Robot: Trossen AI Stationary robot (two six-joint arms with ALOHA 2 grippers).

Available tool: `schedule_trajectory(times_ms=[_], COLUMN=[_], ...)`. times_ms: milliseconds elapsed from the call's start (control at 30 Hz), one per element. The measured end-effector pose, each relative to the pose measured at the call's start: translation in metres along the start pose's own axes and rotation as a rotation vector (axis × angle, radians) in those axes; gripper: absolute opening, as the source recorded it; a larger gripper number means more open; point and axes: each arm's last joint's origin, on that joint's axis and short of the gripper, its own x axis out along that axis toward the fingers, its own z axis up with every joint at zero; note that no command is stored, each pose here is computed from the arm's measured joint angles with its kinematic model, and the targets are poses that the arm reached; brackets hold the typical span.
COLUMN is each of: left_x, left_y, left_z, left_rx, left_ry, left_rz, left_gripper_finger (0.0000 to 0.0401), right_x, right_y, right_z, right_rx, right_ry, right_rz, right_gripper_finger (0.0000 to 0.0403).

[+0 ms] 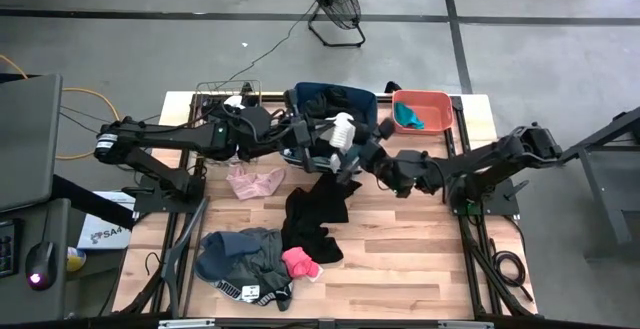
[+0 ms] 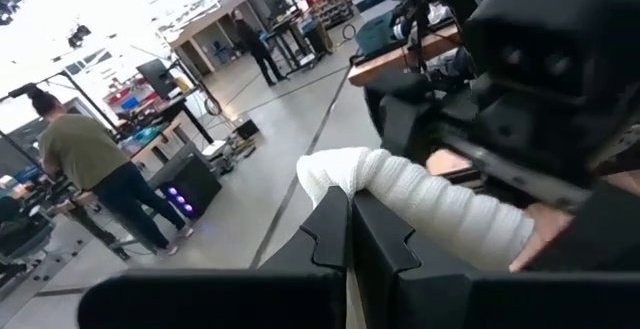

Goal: Pick & Place Cloths
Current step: Put the white sock into the orange bin

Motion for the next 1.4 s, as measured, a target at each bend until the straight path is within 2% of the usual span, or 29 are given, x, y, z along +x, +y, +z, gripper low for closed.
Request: schedule_trajectory(times_ms=[100,200,500,567,633,733,933,1033,1133,1267,1400], left_x=[0.000,0.000,0.000,0.000,0.000,0.000,0.000,-0.003,-0.009,-0.022,-0.032], left_y=[0.000,-0.001,-0.001,-0.001,-0.001,-0.001,-0.001,0.003,0.010,0.020,0.024], left_z=[0.000,-0.001,-0.002,-0.002,-0.002,-0.002,-0.004,-0.003,-0.002,0.000,-0.001], left_rx=[0.000,0.007,0.012,0.012,0.015,0.023,0.055,0.081,0.094,0.078,0.040], left_ry=[0.000,0.012,0.021,0.021,0.022,0.027,0.051,0.082,0.133,0.186,0.216], left_rz=[0.000,-0.006,-0.003,-0.003,-0.003,-0.006,0.010,0.066,0.173,0.249,0.243], left_gripper_finger=[0.0000,0.0000,0.0000,0.0001,0.0010,0.0042,0.0161,0.0224,0.0271,0.0301,0.0304], right_x=[0.002,0.001,0.001,0.001,0.001,0.001,-0.001,-0.004,-0.006,-0.003,0.003], right_y=[-0.001,0.000,-0.002,-0.002,-0.002,-0.002,-0.002,-0.004,-0.010,-0.025,-0.048], right_z=[-0.002,-0.003,-0.004,-0.004,-0.004,-0.005,-0.005,-0.004,-0.003,0.000,0.005], right_rx=[-0.005,-0.012,-0.052,-0.055,-0.060,-0.066,-0.103,-0.154,-0.243,-0.365,-0.380], right_ry=[0.014,0.020,0.047,0.047,0.048,0.056,0.083,0.123,0.198,0.323,0.356], right_rz=[-0.005,-0.004,-0.056,-0.056,-0.056,-0.077,-0.137,-0.235,-0.383,-0.553,-0.616], right_gripper_finger=[0.0290,0.0240,0.0044,0.0014,0.0010,0.0007,0.0006,0.0006,0.0005,0.0005,0.0005])
